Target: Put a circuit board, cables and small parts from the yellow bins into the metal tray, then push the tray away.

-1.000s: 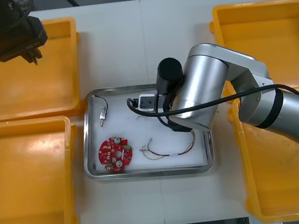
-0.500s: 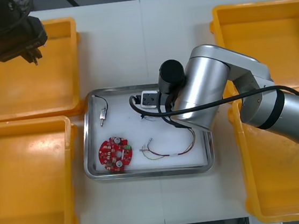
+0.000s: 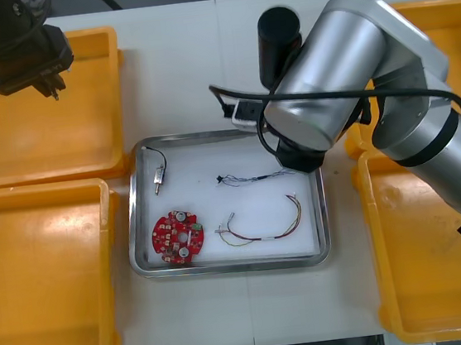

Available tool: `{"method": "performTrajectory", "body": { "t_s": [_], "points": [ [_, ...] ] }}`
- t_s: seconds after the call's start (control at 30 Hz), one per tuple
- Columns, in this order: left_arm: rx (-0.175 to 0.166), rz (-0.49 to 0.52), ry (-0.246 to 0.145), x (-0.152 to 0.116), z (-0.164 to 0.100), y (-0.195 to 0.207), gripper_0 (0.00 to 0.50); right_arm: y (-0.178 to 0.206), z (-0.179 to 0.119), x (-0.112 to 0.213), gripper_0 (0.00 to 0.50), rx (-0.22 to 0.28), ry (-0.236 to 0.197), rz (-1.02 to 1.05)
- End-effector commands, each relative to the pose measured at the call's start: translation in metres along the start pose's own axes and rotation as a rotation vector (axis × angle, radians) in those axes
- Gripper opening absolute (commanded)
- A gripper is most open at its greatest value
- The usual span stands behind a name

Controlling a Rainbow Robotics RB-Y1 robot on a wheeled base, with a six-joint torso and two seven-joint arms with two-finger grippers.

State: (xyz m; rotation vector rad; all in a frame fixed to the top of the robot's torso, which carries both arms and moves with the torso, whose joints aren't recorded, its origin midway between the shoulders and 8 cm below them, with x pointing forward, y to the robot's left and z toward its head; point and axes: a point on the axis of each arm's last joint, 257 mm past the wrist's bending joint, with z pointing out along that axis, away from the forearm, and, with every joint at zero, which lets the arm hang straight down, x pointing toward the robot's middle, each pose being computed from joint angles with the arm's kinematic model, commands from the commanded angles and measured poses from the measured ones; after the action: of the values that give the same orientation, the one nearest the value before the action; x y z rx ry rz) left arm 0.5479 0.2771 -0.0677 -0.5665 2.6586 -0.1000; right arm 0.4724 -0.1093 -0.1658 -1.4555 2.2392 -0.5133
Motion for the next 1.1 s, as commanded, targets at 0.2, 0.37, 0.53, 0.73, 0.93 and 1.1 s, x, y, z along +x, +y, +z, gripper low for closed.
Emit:
{"method": "performTrajectory", "body": {
  "t_s": [0.2,0.37,0.53,0.73,0.93,1.1],
  "points": [
    [0.038,0.112,-0.04,-0.008,-0.022,-0.001,0.0,-0.061,-0.076,-0.029,0.5,0.07,-0.271,0.264],
    [0.044,0.164,-0.038,0.003,-0.021,-0.016,0.0,-0.084,-0.084,-0.009,0.5,0.062,-0.312,0.507],
    [0.04,0.24,-0.045,0.02,-0.019,-0.037,0.0,-0.104,-0.083,0.019,0.5,0.07,-0.305,0.663],
    [0.064,0.346,-0.051,0.055,-0.009,-0.059,0.0,-0.118,-0.083,0.052,0.5,0.064,-0.305,0.821],
    [0.073,0.445,-0.037,0.094,0.006,-0.079,0.0,-0.127,-0.076,0.108,0.5,0.098,-0.257,0.923],
    [0.098,0.499,-0.019,0.124,0.032,-0.1,0.0,-0.13,-0.071,0.162,0.5,0.123,-0.22,1.03]
  ]
}}
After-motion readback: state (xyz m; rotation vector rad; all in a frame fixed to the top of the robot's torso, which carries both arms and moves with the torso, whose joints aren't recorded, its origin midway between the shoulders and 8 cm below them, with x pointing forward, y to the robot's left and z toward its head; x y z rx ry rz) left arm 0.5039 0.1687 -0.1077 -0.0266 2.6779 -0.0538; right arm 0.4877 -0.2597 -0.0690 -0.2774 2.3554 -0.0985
